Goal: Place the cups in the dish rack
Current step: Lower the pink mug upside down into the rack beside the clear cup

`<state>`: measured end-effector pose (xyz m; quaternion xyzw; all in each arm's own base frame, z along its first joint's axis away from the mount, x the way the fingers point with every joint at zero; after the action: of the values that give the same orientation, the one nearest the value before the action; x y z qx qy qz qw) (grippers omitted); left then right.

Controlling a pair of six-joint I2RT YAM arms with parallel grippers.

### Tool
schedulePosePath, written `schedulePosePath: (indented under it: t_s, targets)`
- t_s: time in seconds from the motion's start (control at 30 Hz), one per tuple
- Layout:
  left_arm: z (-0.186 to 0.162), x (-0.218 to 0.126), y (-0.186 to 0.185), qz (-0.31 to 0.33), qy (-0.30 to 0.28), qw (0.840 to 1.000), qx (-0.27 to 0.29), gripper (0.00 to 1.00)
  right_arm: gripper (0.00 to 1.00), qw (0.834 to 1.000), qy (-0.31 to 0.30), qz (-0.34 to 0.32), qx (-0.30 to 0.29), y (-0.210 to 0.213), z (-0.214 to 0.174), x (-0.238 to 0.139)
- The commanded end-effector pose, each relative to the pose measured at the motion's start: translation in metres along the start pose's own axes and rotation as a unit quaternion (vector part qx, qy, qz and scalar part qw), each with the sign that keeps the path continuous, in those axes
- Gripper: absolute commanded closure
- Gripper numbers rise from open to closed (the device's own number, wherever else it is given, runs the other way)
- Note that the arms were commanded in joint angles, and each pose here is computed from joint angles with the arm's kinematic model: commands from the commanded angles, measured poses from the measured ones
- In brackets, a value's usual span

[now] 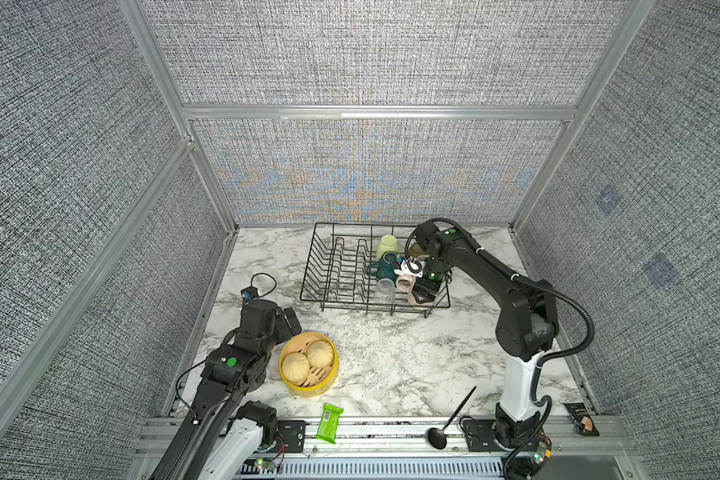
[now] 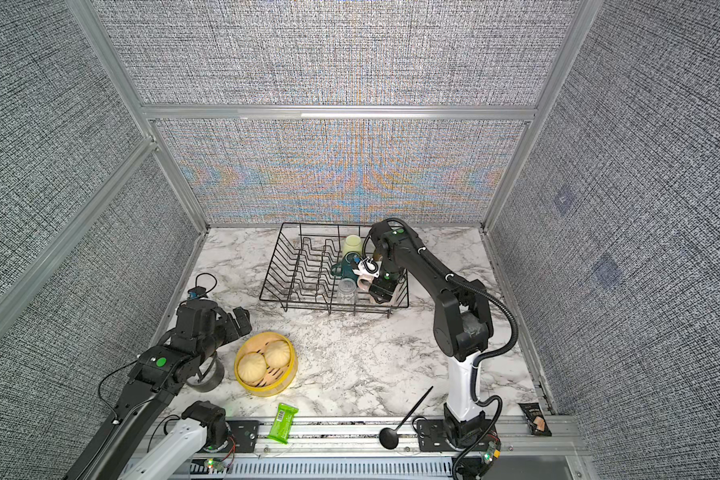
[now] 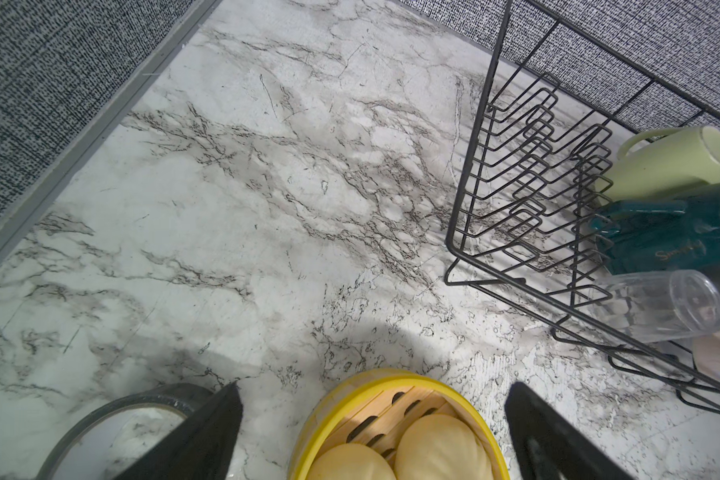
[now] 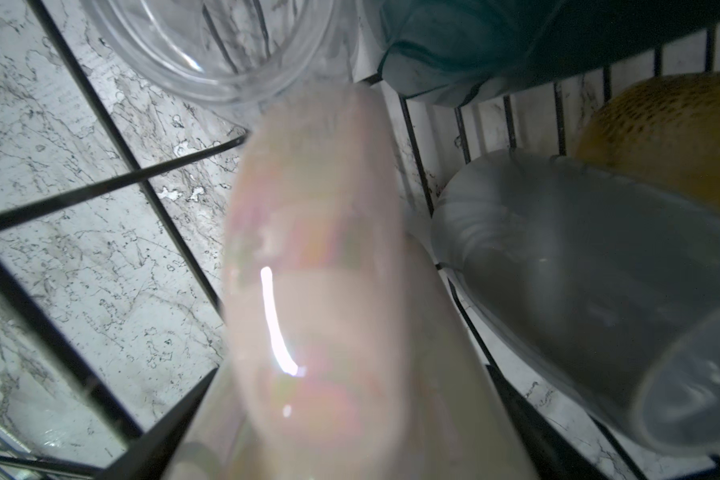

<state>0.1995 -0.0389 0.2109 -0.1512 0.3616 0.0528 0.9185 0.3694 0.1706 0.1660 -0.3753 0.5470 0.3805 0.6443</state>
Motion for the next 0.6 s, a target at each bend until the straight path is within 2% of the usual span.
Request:
schedulePosePath:
  t_s: [0.0, 0.43, 0.53, 0.57]
  targets:
    - [0.003, 0.001, -0.004, -0.009, -0.004, 1.0, 0.002, 0.01, 0.31, 1.0, 0.009, 0.008, -0.009, 0.002, -0.001, 0.002]
    - [-0.002, 0.004, -0.003, -0.004, 0.017, 1.0, -0.005, 0.01, 0.16, 1.0, 0.021, -0.016, -0.013, 0.001, -0.002, 0.002]
    - [-0.007, 0.008, -0.006, -0.013, 0.032, 0.999, -0.008, 0.01, 0.01, 1.0, 0.017, -0.026, -0.007, -0.001, -0.001, -0.001]
    - [-0.008, 0.009, -0.007, -0.018, 0.036, 0.999, -0.01, 0.01, 0.01, 1.0, 0.015, -0.027, -0.004, -0.001, -0.001, -0.004]
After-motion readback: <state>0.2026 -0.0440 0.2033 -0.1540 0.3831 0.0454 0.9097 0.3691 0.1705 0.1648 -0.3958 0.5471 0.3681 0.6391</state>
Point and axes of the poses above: each gripper's point midway between its finger pads, its own x axis out along the fingers, its own y axis along the line the jaws close on, z = x × y, the point moved 5 cm from there along -x, back along the fingers, and after that the axes turned 2 degrees about x, right-handed, at the moved point
